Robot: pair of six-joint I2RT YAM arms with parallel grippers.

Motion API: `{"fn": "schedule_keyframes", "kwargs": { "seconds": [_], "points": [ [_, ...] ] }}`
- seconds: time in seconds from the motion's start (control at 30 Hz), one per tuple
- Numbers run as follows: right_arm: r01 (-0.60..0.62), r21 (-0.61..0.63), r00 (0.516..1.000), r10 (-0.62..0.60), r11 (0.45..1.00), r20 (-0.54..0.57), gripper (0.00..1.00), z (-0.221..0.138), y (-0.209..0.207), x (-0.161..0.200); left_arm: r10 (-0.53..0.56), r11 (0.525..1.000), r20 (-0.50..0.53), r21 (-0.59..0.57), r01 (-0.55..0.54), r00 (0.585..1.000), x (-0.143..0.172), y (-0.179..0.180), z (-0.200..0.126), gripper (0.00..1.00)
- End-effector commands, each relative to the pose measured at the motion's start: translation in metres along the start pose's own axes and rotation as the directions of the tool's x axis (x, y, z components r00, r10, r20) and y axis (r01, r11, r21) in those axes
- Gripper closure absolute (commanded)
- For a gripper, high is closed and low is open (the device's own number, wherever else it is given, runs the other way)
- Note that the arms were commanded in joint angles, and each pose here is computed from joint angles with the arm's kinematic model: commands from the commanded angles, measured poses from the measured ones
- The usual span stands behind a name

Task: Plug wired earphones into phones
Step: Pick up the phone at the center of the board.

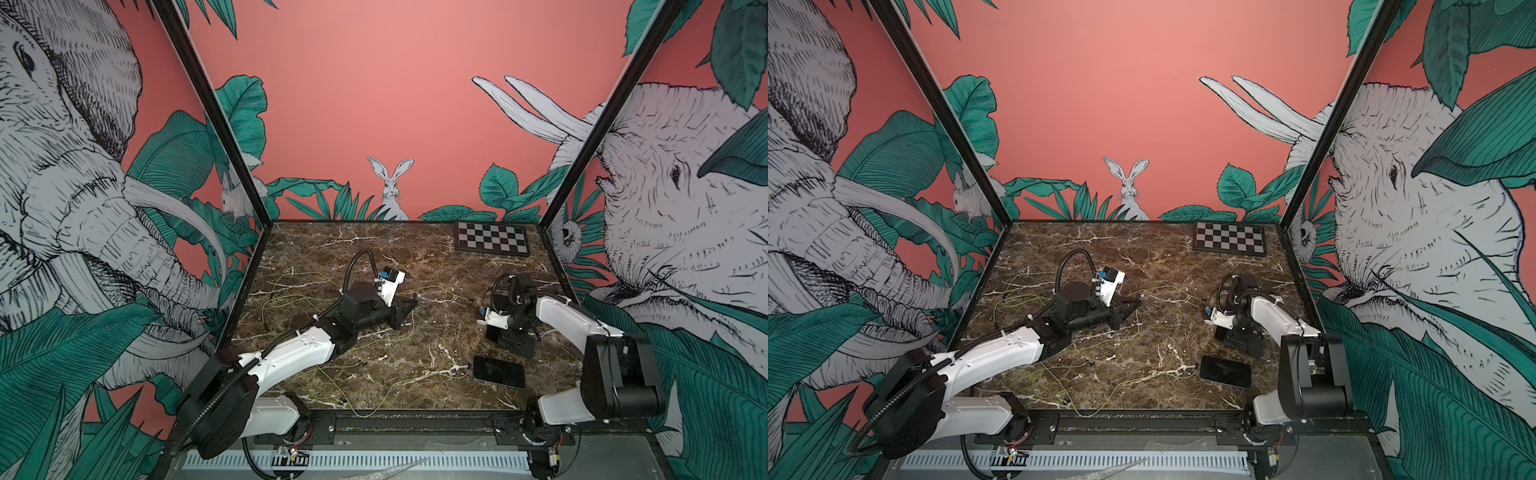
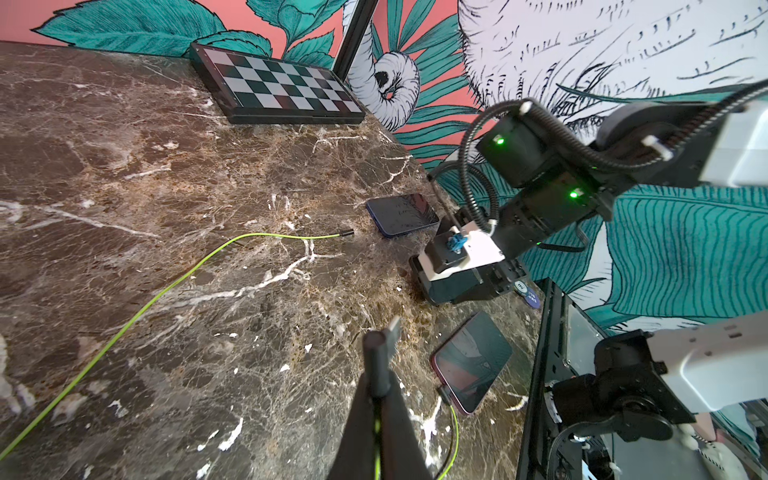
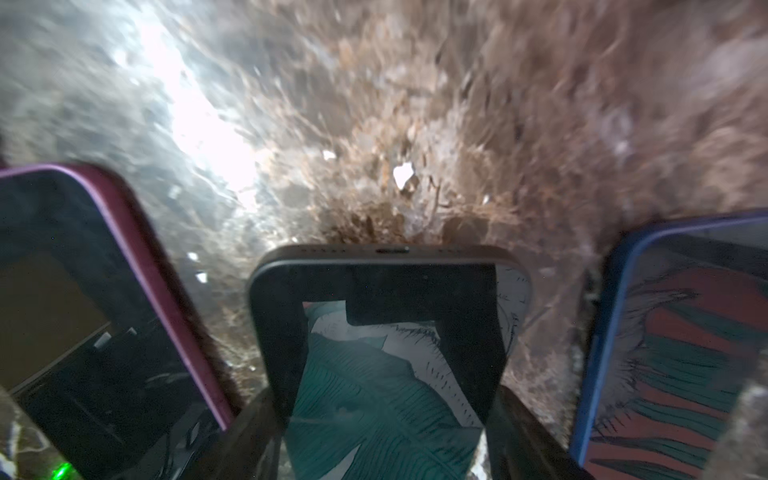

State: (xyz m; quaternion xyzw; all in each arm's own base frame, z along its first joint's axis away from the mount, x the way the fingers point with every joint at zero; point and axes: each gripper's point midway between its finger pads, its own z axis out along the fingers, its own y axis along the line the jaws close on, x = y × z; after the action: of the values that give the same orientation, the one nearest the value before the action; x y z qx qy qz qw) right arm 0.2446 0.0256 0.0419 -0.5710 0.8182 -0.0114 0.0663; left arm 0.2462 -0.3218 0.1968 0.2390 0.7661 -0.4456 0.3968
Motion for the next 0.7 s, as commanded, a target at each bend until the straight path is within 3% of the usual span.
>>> {"fn": "schedule_keyframes", "kwargs": {
  "seconds": [0.0,0.3,0.67],
  "points": [
    [0.002,-0.003,0.997,-0.002,1.0,0.075,0.38,-0.012,0.01,-0.011,-0.028,0.999,0.004,0.021,0.028,1.0,0.0,-0.003,0.004,1.0],
    [0.018,0.133,0.961,-0.054,0.991,0.272,0.38,-0.044,0.013,-0.045,-0.12,0.987,0.002,0.108,0.119,0.993,-0.008,-0.013,0.022,1.0],
    [0.096,0.291,0.896,-0.21,0.952,0.391,0.39,-0.072,0.009,-0.093,-0.078,0.987,-0.105,0.13,0.091,0.991,0.005,-0.039,0.052,1.0]
  ]
}}
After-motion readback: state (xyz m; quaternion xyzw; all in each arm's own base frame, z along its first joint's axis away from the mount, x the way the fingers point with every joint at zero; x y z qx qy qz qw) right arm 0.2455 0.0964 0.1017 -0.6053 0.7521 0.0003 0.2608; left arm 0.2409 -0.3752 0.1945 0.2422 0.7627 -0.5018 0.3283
